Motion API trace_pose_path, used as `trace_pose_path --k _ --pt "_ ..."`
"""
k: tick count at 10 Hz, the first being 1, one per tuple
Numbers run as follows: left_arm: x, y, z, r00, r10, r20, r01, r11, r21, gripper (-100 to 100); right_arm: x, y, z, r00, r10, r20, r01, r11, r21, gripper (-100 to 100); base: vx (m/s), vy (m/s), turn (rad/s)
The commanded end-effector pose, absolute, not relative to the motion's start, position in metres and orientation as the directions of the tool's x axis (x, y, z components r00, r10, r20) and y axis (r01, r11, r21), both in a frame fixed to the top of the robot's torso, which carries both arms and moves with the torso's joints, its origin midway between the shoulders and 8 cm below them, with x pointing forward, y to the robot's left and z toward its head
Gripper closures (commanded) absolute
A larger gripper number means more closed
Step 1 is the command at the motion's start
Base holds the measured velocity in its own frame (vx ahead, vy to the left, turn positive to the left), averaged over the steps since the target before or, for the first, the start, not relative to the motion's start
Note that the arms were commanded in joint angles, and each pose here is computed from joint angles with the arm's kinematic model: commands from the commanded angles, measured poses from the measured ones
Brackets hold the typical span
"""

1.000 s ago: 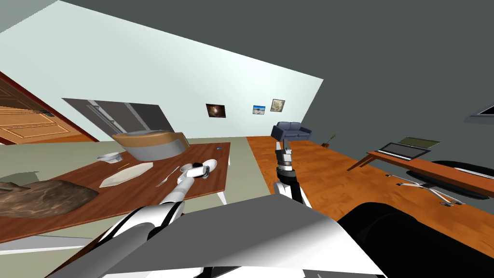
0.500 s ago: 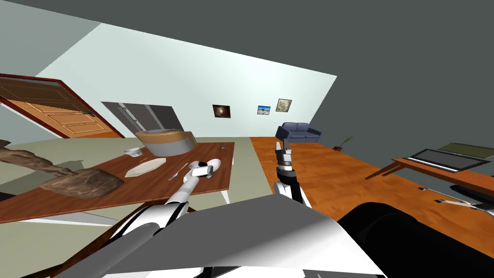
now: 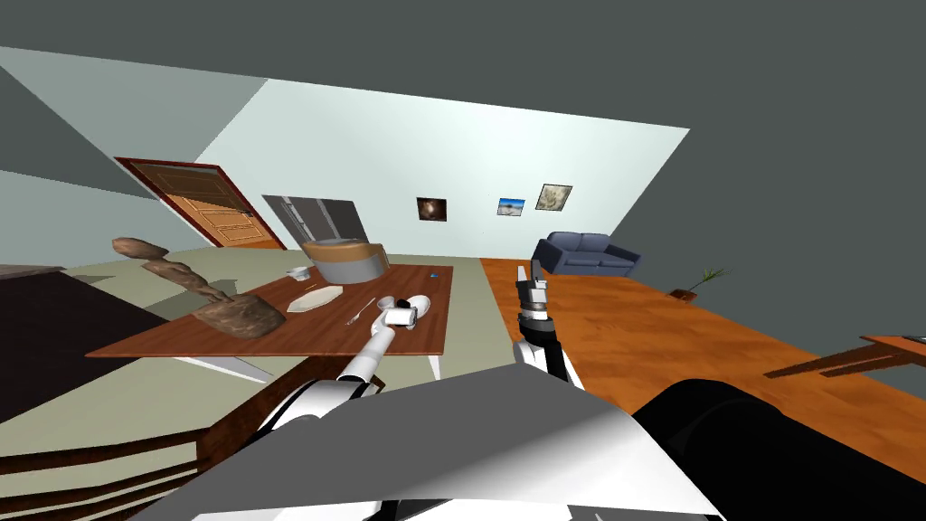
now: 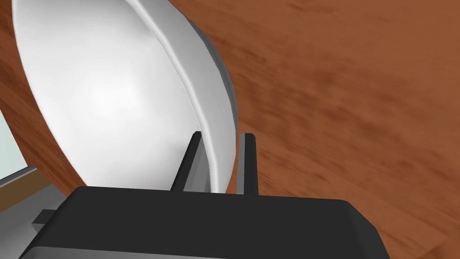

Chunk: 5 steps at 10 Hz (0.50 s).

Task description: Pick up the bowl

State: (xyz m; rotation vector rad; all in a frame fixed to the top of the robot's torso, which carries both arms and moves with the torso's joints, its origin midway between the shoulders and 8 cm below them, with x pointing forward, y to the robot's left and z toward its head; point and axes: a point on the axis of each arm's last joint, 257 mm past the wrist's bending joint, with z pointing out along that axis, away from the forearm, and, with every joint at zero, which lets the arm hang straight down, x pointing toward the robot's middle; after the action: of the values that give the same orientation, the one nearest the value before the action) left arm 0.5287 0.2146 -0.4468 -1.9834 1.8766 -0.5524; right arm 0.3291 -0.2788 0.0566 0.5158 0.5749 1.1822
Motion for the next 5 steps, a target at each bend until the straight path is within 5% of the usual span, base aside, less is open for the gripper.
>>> trace_pose_path --k 1,4,5 --pt "0.532 0.184 -0.44 0.01 -0.999 0.039 -0.858 -0.029 -0.513 100 0.329 -0.279 0.057 0.27 0.952 -0.145 -0.701 0.298 0.648 0 0.044 0.076 0.288" --pt "0.532 0.168 -0.44 -0.008 -0.999 0.037 -0.857 -0.012 -0.515 100 0.329 -0.279 0.057 0.27 0.952 -0.144 -0.702 0.297 0.648 0 0.029 0.043 0.087" --pt "0.531 0.167 -0.439 -0.008 -0.999 0.037 -0.858 -0.012 -0.514 0 0.329 -0.279 0.057 0.27 0.952 -0.144 -0.702 0.297 0.648 0 0.0 0.0 0.0"
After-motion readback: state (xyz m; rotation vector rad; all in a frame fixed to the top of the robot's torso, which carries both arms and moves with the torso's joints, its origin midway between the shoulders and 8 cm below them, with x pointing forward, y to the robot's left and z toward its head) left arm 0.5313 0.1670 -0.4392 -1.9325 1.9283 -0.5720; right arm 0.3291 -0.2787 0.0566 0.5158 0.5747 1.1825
